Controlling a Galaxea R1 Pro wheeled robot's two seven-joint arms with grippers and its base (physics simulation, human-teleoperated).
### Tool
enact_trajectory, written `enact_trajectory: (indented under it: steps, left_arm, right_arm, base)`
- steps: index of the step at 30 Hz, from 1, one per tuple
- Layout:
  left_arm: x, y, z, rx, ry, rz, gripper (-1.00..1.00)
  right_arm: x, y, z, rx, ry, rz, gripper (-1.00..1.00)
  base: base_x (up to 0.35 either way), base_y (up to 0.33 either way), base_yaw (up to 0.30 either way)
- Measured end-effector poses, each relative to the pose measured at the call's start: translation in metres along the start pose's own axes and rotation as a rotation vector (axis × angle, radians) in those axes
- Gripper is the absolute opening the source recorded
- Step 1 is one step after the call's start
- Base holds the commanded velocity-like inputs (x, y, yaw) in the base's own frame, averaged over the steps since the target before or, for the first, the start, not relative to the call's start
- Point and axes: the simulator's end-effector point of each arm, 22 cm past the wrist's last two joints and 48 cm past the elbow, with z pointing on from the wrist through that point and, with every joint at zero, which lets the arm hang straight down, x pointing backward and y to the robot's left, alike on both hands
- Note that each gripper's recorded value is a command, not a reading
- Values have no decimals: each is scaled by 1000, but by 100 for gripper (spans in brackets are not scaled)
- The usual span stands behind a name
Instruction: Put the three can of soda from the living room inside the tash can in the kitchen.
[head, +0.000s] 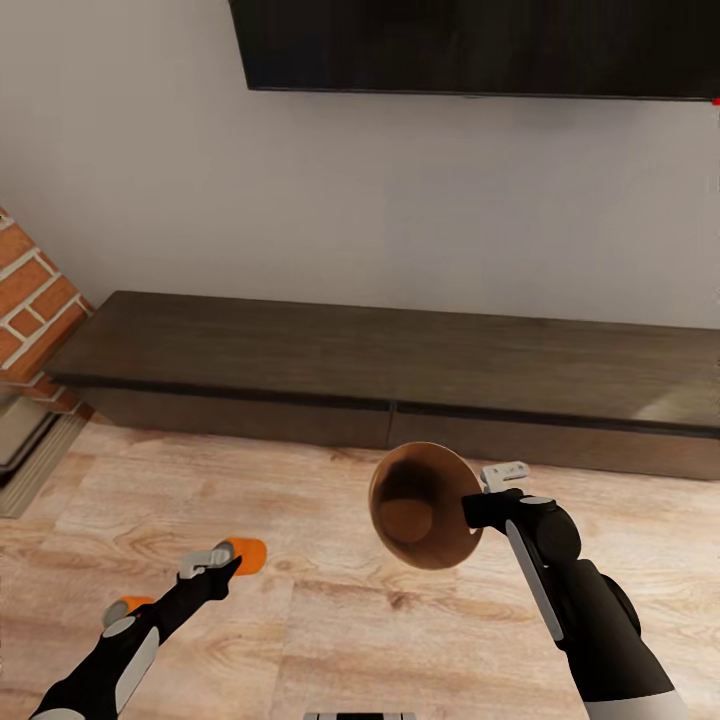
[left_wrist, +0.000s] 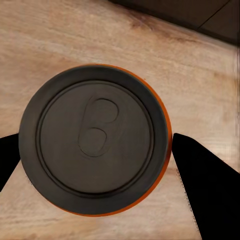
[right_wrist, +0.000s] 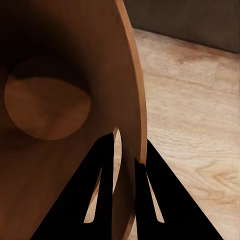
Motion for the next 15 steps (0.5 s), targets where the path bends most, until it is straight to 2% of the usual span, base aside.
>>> enact_trajectory:
  steps: [15]
  left_arm:
    - [-20, -14, -20, 19, -1, 2, -100]
  right_arm:
    - [-15, -1, -25, -1, 0, 0, -100]
  base:
    - [0, 0, 0]
